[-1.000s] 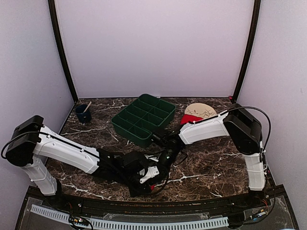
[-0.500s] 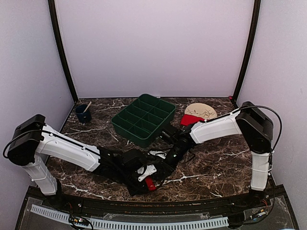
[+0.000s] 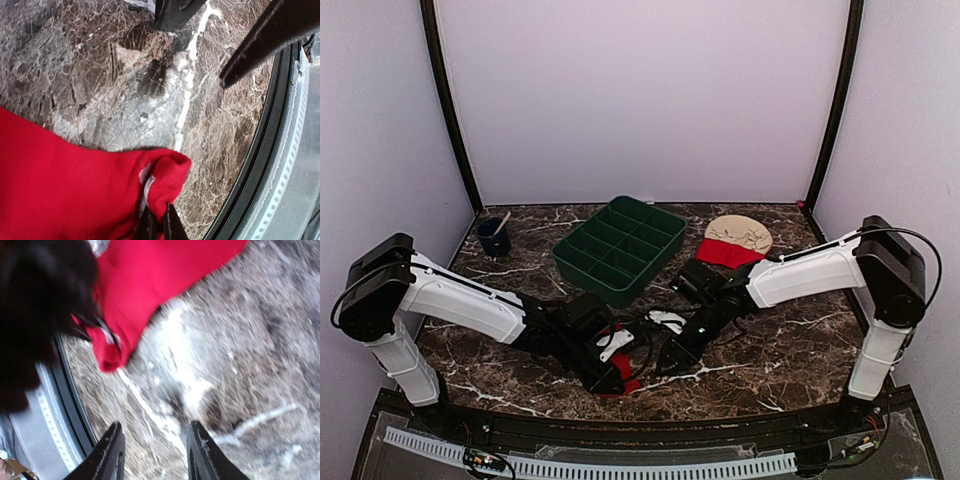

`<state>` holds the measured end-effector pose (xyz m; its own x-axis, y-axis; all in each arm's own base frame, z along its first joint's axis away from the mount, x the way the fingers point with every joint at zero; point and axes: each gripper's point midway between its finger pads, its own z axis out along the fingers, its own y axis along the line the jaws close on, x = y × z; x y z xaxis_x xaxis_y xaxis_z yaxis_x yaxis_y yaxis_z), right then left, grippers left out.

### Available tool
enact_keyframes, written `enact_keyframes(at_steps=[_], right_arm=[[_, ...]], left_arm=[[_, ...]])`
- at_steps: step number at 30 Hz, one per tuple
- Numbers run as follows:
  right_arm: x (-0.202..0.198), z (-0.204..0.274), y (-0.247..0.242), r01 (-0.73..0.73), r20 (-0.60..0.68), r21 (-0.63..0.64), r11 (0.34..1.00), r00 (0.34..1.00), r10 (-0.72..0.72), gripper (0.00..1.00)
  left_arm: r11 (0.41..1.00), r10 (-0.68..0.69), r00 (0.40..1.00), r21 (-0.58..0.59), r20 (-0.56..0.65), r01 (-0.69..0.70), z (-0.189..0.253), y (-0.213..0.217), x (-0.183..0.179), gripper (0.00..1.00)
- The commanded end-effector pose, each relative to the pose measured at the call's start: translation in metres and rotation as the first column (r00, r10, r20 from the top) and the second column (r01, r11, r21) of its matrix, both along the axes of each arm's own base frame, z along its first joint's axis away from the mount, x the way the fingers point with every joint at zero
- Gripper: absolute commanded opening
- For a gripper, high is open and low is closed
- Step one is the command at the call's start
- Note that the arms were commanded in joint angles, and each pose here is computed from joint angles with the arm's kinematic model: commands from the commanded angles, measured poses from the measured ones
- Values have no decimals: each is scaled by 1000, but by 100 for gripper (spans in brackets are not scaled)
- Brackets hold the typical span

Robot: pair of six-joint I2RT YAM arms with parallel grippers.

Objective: Roll the socks
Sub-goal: Roll the sock at the center of the board.

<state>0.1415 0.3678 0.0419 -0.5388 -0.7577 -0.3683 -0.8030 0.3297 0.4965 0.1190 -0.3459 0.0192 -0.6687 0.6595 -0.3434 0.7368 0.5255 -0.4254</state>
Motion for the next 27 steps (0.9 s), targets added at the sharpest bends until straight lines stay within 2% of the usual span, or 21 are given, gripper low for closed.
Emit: enact_keyframes(at_steps=[1, 10, 15, 27], right_arm=[[11, 9, 2, 44, 90, 29, 999, 995, -47, 41], [23, 20, -12, 110, 233, 48, 993, 965, -118, 41], [11, 19, -12, 69, 335, 19, 997, 939, -71, 40], [-32, 52, 8, -81, 603, 44, 996, 797, 38, 38]], left_arm=[[997, 12, 995, 80, -104, -4, -17, 27, -19, 0], [999, -34, 979, -15, -203, 31, -7, 20, -30, 0], [998, -53, 958, -46, -284, 41, -5, 19, -34, 0], [996, -82, 896, -66, -435, 59, -11, 16, -42, 0]])
